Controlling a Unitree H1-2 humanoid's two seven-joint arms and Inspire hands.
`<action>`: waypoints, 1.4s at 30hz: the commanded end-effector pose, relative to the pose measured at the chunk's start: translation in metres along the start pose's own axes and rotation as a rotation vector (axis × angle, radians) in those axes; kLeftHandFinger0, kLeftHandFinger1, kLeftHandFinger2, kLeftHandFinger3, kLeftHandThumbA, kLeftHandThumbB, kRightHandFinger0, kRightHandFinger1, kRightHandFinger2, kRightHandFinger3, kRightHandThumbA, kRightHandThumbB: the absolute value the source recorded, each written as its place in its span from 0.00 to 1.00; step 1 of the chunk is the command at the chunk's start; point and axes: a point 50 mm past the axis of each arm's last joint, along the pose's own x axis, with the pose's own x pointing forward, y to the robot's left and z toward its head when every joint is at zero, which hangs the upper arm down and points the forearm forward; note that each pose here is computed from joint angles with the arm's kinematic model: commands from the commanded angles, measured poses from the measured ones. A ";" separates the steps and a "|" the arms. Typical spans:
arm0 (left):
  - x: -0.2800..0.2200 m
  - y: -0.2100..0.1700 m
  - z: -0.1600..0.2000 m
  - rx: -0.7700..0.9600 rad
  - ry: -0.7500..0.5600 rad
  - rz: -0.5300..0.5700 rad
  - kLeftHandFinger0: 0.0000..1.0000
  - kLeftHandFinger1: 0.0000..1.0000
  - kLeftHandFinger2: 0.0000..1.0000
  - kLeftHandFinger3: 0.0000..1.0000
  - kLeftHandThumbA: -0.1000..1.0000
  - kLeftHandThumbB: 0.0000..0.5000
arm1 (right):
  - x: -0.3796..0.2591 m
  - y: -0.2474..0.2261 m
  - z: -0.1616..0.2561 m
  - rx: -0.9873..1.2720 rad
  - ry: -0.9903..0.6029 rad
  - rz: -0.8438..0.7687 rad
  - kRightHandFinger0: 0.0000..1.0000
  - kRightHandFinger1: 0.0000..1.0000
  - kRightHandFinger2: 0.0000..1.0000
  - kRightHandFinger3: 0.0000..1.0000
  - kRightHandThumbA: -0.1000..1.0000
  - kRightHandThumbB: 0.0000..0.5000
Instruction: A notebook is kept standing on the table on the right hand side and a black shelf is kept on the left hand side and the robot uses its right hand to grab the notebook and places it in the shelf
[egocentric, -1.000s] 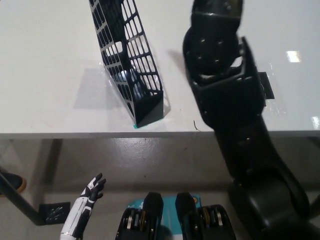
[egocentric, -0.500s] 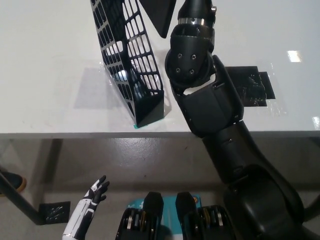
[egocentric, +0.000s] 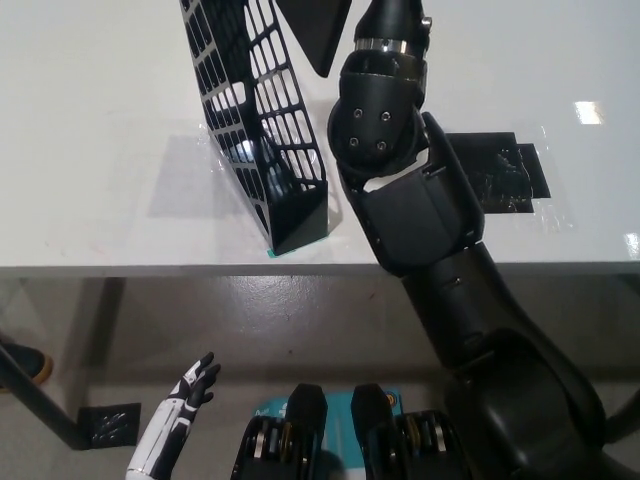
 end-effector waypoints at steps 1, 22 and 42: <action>0.003 0.003 0.006 0.030 -0.036 0.004 1.00 1.00 1.00 1.00 1.00 0.35 | 0.032 0.003 0.057 0.123 -0.138 -0.073 0.00 0.09 0.58 0.68 0.00 0.19; 0.006 0.002 0.006 0.049 -0.025 -0.014 1.00 1.00 1.00 1.00 1.00 0.38 | 0.016 0.024 0.041 0.125 -0.060 -0.049 0.00 0.02 0.53 0.66 0.00 0.17; 0.008 0.000 0.008 0.011 -0.027 -0.041 1.00 1.00 1.00 1.00 1.00 0.33 | -0.019 0.049 -0.007 0.127 0.125 -0.004 0.00 0.02 0.56 0.68 0.00 0.23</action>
